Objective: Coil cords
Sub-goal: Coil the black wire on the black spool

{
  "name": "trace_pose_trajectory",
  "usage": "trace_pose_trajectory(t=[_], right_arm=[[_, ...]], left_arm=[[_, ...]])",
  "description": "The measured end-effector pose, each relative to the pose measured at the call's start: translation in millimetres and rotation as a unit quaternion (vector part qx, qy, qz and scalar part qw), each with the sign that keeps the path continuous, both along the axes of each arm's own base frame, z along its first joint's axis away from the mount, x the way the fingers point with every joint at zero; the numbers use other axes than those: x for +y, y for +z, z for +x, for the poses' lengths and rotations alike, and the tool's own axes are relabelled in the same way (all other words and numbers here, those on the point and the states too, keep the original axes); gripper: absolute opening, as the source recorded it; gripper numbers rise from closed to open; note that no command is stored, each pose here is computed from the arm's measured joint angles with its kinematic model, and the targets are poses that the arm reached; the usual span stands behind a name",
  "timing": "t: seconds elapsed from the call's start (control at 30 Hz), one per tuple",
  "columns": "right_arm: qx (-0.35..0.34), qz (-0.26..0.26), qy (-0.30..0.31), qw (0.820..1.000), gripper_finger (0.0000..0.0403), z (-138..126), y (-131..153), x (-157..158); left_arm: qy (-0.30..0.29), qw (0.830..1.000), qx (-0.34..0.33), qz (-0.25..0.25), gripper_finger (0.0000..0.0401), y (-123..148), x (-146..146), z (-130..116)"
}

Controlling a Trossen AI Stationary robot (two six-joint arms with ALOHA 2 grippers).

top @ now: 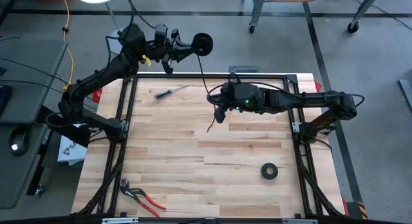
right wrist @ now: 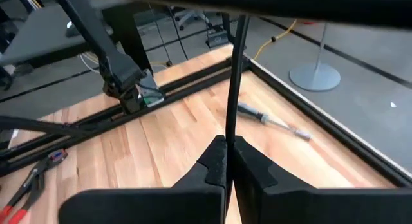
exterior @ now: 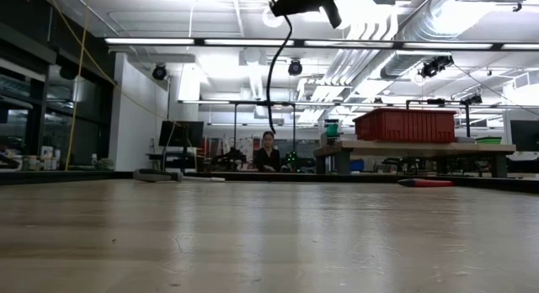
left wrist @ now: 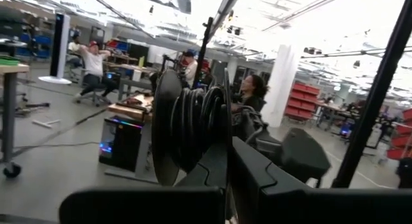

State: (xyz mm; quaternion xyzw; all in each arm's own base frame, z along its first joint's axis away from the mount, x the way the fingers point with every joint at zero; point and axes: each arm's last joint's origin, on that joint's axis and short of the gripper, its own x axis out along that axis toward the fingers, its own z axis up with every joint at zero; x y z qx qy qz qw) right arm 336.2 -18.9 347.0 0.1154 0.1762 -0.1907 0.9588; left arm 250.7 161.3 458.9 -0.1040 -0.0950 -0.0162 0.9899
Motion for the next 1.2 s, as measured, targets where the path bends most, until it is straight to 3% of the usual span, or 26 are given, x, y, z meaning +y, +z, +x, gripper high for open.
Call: trace_pose_trajectory(t=[0.17,0.5,0.93,1.2], right_arm=[[0.029,0.01,-0.01,0.999,0.0,-3,-6,8],[0.05,0.028,0.025,0.998,0.0,-5,-10,26],[0.044,0.061,0.073,0.994,0.0,-9,-7,52],[0.027,0.075,0.104,0.991,0.0,-17,2,58]], left_arm=[[0.013,1.0,0.002,0.006,0.0,0,9,-6],[-0.087,0.991,0.074,-0.072,0.0,-14,12,-12],[-0.179,0.942,0.228,-0.166,0.0,-53,-3,-13],[-0.235,0.914,0.265,-0.198,0.0,-60,-25,-5]])
